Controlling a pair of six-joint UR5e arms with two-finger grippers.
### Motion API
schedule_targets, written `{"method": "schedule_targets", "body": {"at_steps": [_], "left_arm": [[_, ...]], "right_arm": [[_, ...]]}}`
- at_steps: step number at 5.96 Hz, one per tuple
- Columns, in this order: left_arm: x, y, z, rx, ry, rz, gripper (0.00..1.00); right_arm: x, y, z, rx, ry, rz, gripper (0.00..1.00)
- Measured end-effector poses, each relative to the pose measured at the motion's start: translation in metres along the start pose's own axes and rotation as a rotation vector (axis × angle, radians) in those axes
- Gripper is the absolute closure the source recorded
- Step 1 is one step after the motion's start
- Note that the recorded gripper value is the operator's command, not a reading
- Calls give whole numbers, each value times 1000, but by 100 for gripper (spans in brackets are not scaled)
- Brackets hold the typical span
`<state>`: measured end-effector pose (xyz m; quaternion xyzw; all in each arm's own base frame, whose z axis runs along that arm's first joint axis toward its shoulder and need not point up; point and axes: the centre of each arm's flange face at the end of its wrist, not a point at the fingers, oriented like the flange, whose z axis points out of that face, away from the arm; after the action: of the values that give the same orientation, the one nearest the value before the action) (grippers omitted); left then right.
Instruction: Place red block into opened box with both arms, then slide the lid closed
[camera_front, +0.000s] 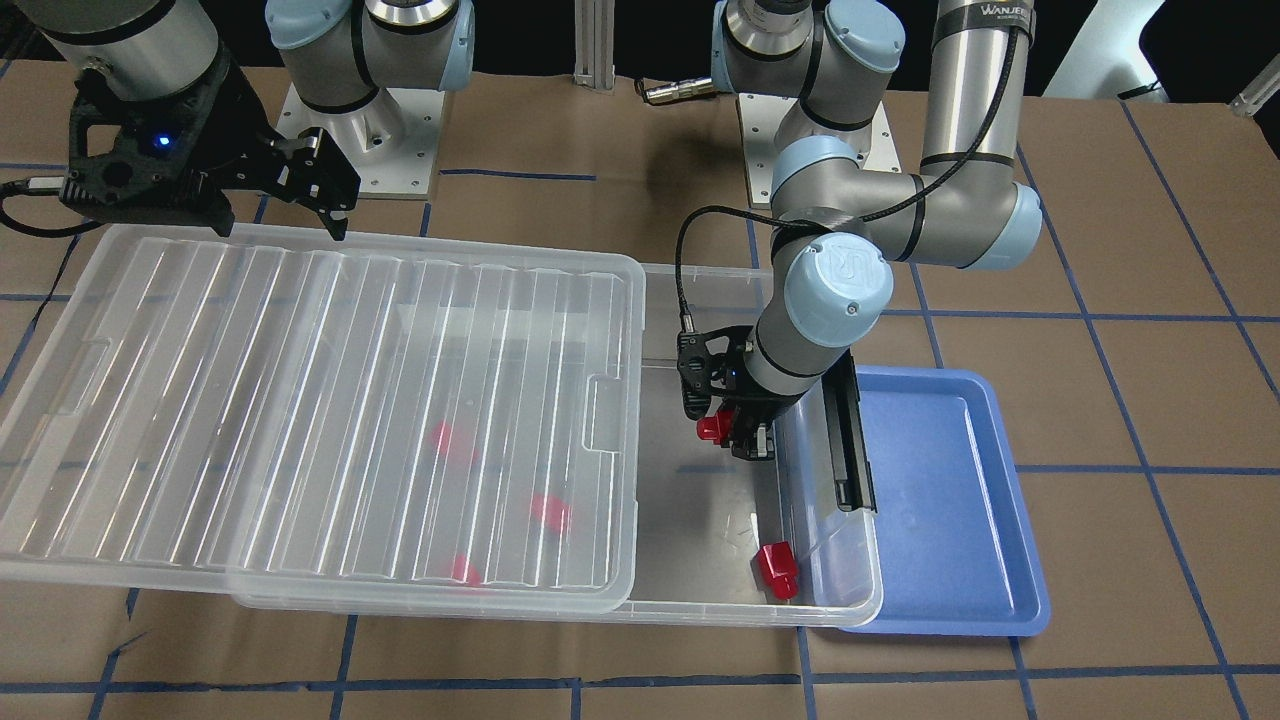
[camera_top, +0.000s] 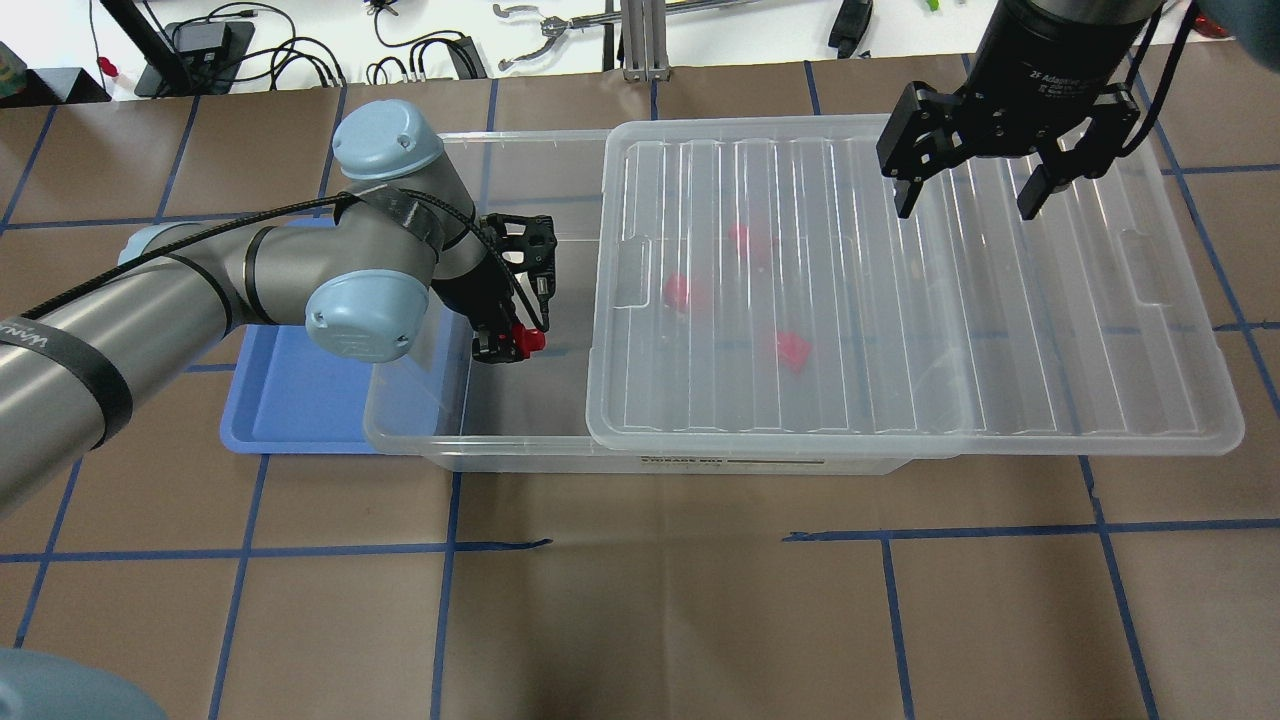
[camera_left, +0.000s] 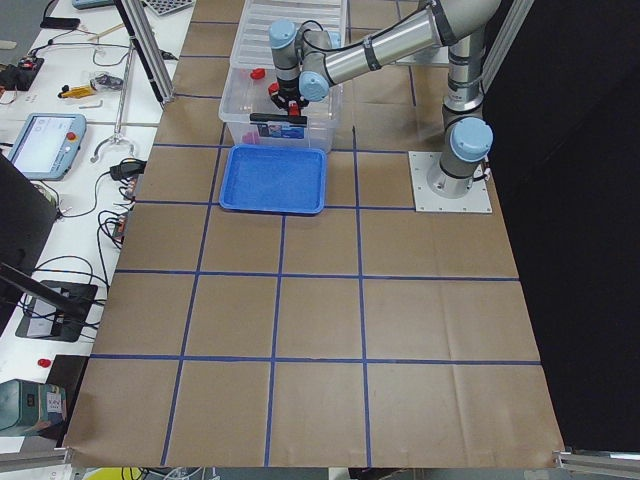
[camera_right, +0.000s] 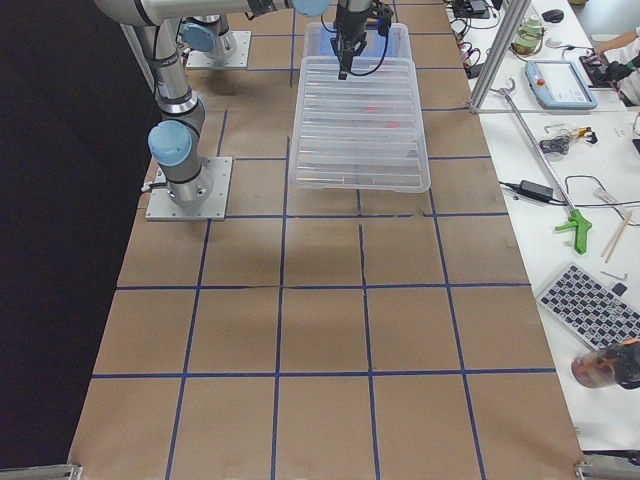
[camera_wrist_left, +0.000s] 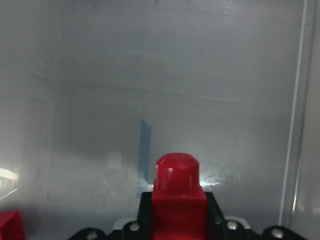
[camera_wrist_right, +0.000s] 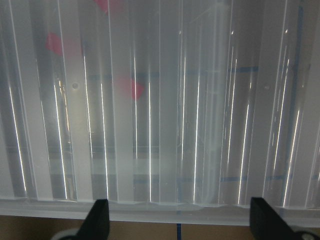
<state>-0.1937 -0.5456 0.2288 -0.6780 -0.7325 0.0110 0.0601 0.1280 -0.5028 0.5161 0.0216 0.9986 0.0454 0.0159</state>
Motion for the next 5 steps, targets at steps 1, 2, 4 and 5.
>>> {"method": "schedule_targets", "body": {"at_steps": [1, 2, 4, 5], "left_arm": [[-6, 1, 14, 0, -3, 1, 63], [-10, 1, 24, 0, -3, 1, 33], [-14, 1, 28, -1, -1, 0, 2], [-18, 1, 20, 0, -14, -2, 2]], "right_arm": [[0, 0, 0, 2, 0, 0, 0], [0, -1, 0, 2, 0, 0, 0], [1, -2, 1, 1, -3, -6, 0], [1, -2, 1, 2, -1, -2, 0]]}}
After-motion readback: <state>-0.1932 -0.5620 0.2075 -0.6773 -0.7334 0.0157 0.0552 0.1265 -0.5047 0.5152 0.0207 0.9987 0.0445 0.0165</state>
